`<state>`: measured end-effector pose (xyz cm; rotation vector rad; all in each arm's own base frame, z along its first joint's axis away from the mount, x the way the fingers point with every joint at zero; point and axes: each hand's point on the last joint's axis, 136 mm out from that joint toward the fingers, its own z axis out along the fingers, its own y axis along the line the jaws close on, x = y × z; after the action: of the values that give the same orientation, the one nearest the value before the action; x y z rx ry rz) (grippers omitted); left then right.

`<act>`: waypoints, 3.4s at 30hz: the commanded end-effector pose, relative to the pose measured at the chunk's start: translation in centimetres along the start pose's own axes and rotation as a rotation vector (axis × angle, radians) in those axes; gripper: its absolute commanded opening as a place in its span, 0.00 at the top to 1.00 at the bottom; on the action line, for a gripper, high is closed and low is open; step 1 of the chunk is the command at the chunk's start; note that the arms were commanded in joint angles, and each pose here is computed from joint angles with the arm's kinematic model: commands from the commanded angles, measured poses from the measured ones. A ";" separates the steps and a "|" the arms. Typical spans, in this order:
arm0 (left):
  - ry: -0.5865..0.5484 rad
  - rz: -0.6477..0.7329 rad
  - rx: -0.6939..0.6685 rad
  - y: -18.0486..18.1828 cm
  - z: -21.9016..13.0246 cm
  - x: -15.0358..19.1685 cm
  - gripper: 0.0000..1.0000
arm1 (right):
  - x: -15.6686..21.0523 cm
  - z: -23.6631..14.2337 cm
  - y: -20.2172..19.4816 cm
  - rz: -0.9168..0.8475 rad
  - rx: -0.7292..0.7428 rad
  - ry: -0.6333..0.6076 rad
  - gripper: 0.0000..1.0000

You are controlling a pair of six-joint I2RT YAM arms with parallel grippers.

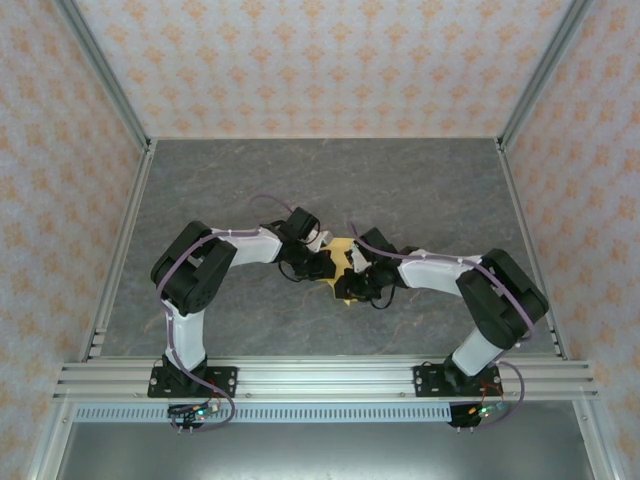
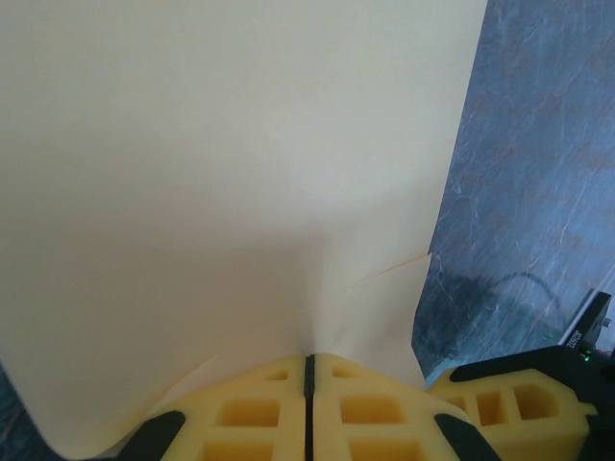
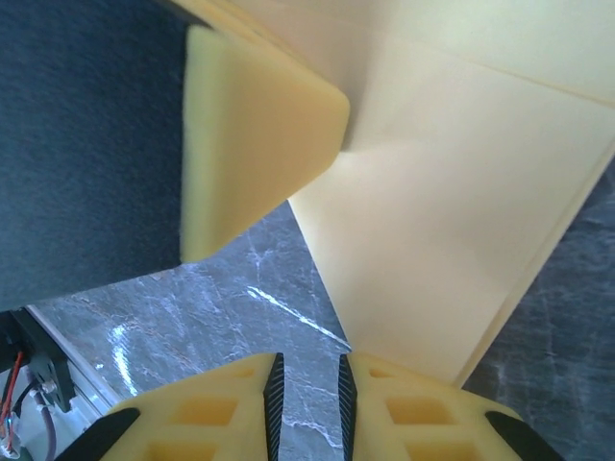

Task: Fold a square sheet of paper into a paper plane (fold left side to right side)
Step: Third fold the triangle at the center of the table.

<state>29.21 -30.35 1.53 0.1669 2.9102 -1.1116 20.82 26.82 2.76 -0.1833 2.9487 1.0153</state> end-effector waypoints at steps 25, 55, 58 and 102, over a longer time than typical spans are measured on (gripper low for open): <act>0.024 -0.029 -0.155 4.0 1.0 1.1 0.94 | 5.4 0.0 -5.3 0.170 0.144 0.063 0.92; -0.029 -0.002 -0.097 1.5 -0.6 0.1 0.88 | 1.3 -0.4 -4.9 0.199 0.247 -0.018 1.00; -0.079 0.032 -0.072 -0.3 -2.5 -0.3 0.86 | 2.0 -0.3 -6.2 0.212 0.299 -0.003 1.00; -0.045 0.049 -0.123 2.0 1.6 2.7 1.00 | 3.1 0.0 -8.2 0.187 0.428 0.044 1.00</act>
<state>26.23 -32.03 1.57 0.2389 2.8810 -1.1100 21.30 24.71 1.49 0.0439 3.0322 0.7388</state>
